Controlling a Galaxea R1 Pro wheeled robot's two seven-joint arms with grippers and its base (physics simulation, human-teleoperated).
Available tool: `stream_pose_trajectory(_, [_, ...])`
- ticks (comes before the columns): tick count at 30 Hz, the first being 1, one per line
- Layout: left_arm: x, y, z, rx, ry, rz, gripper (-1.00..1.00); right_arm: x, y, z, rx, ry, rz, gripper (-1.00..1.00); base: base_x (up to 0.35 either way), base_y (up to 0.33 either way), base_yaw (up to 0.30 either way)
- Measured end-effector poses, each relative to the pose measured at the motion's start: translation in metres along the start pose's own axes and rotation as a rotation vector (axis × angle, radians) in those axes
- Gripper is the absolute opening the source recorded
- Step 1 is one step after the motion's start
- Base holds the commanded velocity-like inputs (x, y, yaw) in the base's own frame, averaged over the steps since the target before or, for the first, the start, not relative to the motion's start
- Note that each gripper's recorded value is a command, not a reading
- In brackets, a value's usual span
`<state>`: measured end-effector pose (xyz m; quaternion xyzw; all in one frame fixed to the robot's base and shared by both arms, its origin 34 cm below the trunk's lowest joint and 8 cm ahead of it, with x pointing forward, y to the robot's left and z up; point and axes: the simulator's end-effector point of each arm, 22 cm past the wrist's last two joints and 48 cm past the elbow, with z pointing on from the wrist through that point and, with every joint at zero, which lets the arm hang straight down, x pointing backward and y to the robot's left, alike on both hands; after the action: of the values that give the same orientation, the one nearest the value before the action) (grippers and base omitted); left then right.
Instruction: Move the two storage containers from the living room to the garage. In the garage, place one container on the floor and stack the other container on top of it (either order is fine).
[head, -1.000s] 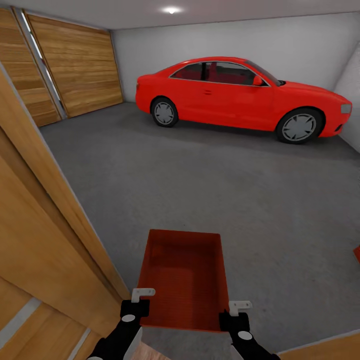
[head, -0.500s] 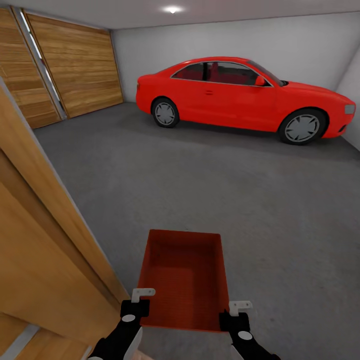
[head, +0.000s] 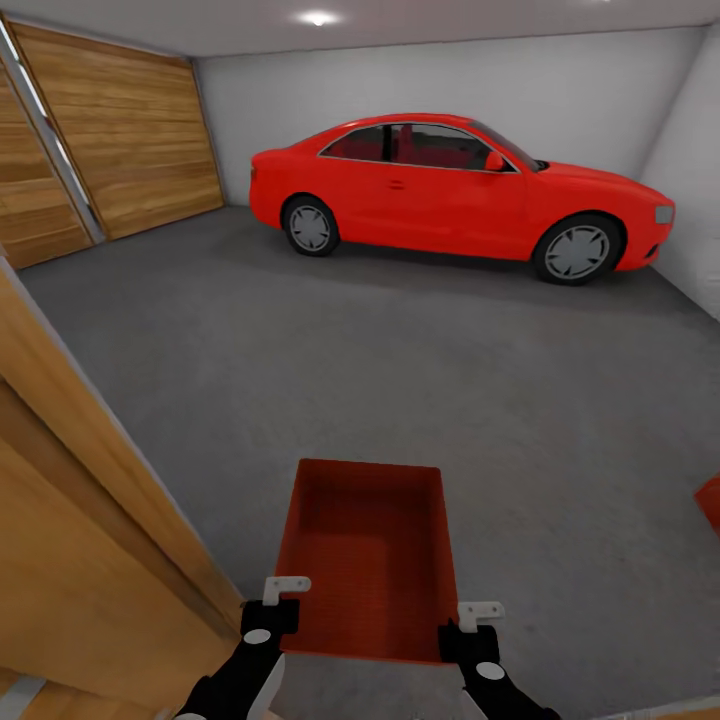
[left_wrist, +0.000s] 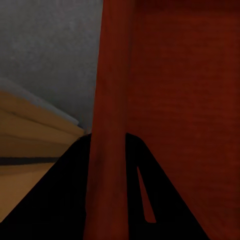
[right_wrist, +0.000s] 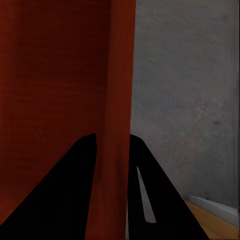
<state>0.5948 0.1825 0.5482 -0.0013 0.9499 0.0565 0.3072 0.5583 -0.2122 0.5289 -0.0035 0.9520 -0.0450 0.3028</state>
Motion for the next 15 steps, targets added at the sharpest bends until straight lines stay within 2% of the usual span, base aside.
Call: stream_pose_trajectory(15, [0.0, 0.0, 0.0, 0.0, 0.0, 0.0, -1.0, 0.0, 0.0, 0.0, 0.0, 0.0, 0.0, -1.0, 0.0, 0.0, -0.2])
